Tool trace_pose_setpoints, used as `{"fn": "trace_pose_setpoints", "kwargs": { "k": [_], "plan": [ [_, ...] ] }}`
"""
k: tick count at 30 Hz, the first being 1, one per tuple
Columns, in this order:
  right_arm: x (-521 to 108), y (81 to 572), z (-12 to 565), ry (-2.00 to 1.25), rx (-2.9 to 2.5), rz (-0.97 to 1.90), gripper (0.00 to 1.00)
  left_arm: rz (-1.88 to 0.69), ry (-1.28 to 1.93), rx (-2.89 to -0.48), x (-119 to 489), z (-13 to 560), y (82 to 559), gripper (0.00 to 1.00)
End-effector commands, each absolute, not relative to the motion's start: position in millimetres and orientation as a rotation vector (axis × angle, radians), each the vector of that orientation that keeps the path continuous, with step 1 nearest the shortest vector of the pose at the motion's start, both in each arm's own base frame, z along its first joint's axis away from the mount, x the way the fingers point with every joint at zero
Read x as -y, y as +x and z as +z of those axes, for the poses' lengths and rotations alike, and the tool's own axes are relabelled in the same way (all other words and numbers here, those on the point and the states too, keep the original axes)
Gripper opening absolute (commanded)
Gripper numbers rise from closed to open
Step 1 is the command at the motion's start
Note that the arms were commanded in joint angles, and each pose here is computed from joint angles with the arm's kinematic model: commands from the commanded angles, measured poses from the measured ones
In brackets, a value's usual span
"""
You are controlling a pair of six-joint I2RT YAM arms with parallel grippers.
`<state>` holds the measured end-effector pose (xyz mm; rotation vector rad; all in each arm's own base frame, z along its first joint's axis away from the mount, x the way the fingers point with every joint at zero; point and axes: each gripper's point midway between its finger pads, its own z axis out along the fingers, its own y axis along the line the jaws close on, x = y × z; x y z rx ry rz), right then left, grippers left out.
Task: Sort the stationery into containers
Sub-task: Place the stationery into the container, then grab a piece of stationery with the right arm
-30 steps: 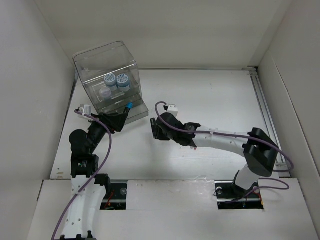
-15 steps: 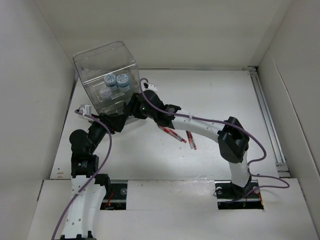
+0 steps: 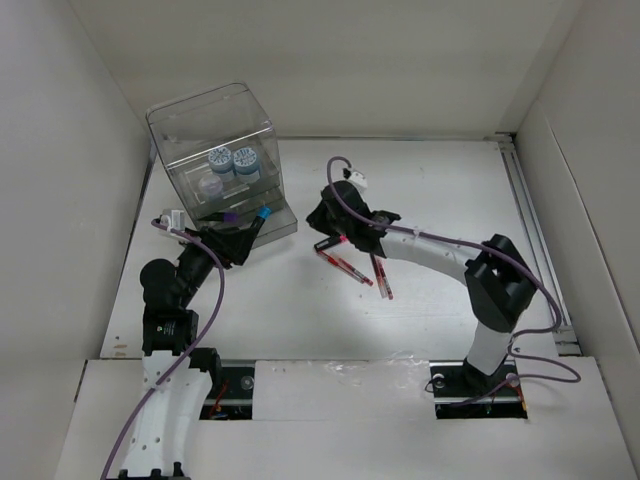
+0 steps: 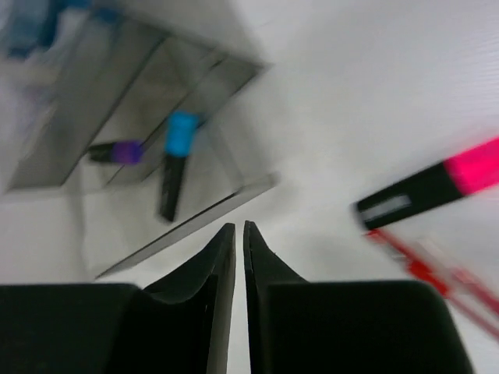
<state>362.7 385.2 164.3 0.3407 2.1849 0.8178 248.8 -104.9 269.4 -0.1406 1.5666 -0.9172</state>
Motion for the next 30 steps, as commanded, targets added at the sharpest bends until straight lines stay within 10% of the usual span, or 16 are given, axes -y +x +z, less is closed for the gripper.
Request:
{"fn": "trace_pose_setpoints", "kwargs": {
  "k": [1,6,9,30],
  "plan": [
    [-318,394,143,0.486,-2.153,0.543,0.15,-0.92,-0.1,-1.514,107,285,246,0.69],
    [-279,403,104,0.538,-2.231,0.366,0.53,-0.92,-0.1,-1.514,107,285,246,0.69],
    [-271,402,88,0.533,-2.266,0.315,0.6,-0.92,-0.1,-1.514,107,285,246,0.69],
    [-313,405,41,0.504,-2.438,0.508,0.48,-0.926,-0.088,-1.506,109,285,245,0.69]
  ]
}}
